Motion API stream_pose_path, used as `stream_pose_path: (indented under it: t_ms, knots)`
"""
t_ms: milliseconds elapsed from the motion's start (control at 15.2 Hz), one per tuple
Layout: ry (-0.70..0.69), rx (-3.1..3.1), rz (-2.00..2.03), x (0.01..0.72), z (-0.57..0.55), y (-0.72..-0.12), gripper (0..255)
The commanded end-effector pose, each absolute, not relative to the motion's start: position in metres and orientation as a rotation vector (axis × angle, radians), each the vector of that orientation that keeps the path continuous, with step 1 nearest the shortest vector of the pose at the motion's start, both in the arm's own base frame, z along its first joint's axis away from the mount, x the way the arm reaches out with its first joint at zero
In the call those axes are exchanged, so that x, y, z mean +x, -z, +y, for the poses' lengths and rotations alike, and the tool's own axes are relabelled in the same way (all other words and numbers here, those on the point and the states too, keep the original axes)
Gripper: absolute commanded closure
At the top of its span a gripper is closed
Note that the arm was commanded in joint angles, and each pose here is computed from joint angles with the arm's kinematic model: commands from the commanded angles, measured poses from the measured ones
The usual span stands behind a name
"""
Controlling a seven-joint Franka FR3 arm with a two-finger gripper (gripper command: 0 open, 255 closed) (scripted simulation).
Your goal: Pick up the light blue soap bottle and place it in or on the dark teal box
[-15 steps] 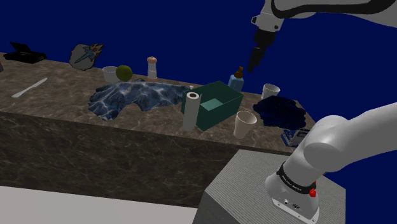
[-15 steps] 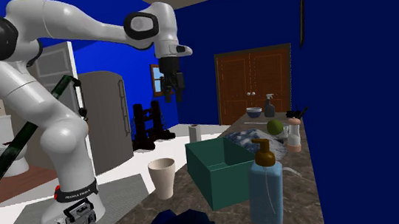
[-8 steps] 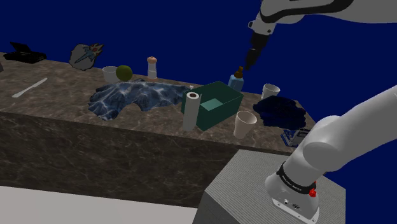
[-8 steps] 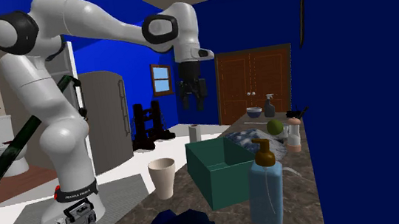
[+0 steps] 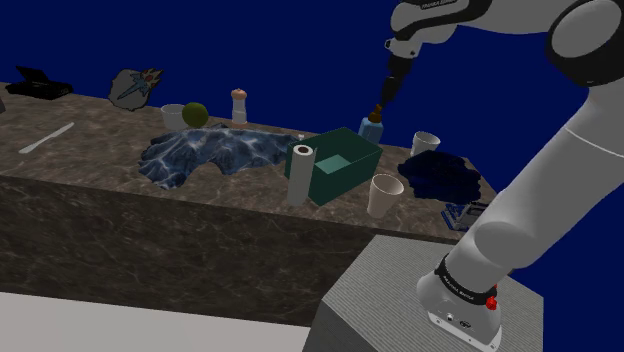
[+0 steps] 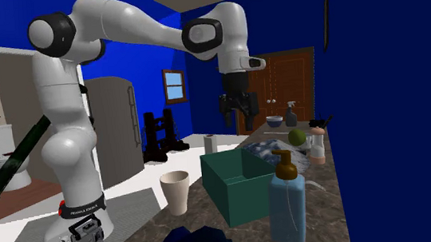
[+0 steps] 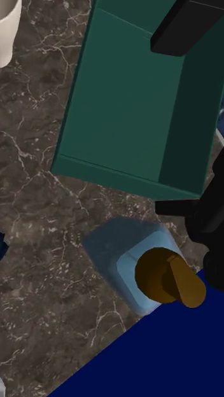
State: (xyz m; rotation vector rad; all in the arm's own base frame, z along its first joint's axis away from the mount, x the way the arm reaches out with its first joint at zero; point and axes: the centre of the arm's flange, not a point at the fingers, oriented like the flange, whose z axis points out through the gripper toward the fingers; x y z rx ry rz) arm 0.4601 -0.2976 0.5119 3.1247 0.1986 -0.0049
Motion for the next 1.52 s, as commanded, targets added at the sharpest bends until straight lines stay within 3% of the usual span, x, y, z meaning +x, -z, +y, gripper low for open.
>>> stream_pose_path:
  t_ms: [0, 528, 1452]
  knots:
    - [0.005, 3.128, 0.199, 0.472, -0.319, -0.505, 0]
    - [0.005, 3.143, 0.194, 0.521, -0.407, -0.474, 0]
    - [0.005, 3.143, 0.194, 0.52, -0.407, -0.434, 0]
